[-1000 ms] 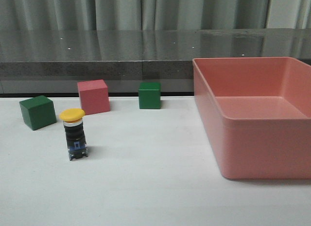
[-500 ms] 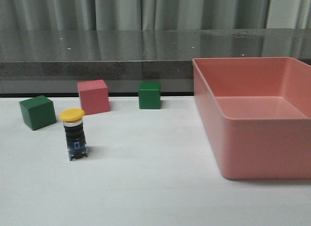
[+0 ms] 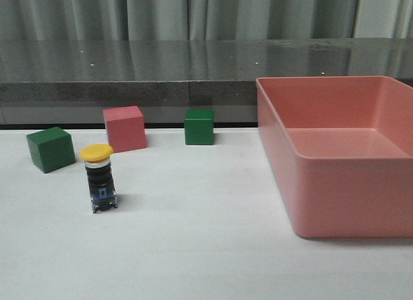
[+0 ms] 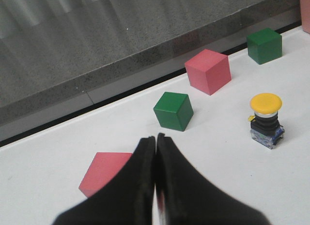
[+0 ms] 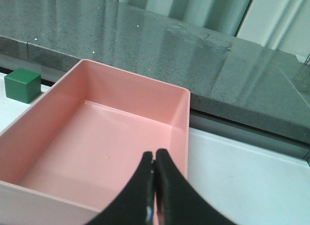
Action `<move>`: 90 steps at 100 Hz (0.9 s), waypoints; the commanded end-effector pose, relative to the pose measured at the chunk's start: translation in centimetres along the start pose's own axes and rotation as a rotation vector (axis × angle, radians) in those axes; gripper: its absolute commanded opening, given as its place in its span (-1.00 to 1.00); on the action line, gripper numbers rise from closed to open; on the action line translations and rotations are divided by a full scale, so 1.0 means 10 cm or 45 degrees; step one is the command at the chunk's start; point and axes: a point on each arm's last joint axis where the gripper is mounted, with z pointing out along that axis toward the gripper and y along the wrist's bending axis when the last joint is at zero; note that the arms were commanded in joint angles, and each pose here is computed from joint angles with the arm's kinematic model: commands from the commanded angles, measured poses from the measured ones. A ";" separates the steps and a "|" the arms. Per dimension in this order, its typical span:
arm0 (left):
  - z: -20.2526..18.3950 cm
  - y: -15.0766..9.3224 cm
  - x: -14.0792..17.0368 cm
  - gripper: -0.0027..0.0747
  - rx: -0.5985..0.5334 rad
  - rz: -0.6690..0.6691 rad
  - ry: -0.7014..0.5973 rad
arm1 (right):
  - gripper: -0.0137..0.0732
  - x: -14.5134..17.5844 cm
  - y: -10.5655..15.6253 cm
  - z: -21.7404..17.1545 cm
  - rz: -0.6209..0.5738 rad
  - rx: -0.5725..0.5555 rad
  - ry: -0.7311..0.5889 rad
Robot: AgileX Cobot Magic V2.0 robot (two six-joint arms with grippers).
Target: Place and stand button with both arms
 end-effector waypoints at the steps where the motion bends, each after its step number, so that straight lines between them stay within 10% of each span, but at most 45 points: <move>1: -0.04 0.07 -0.08 -0.98 -0.098 -0.061 -0.117 | -0.83 -0.13 -0.05 -0.01 0.001 0.047 -0.109; 90: -0.13 -0.11 0.63 -0.98 -0.204 -0.206 -0.464 | -0.83 -0.13 -0.05 -0.01 0.001 0.047 -0.109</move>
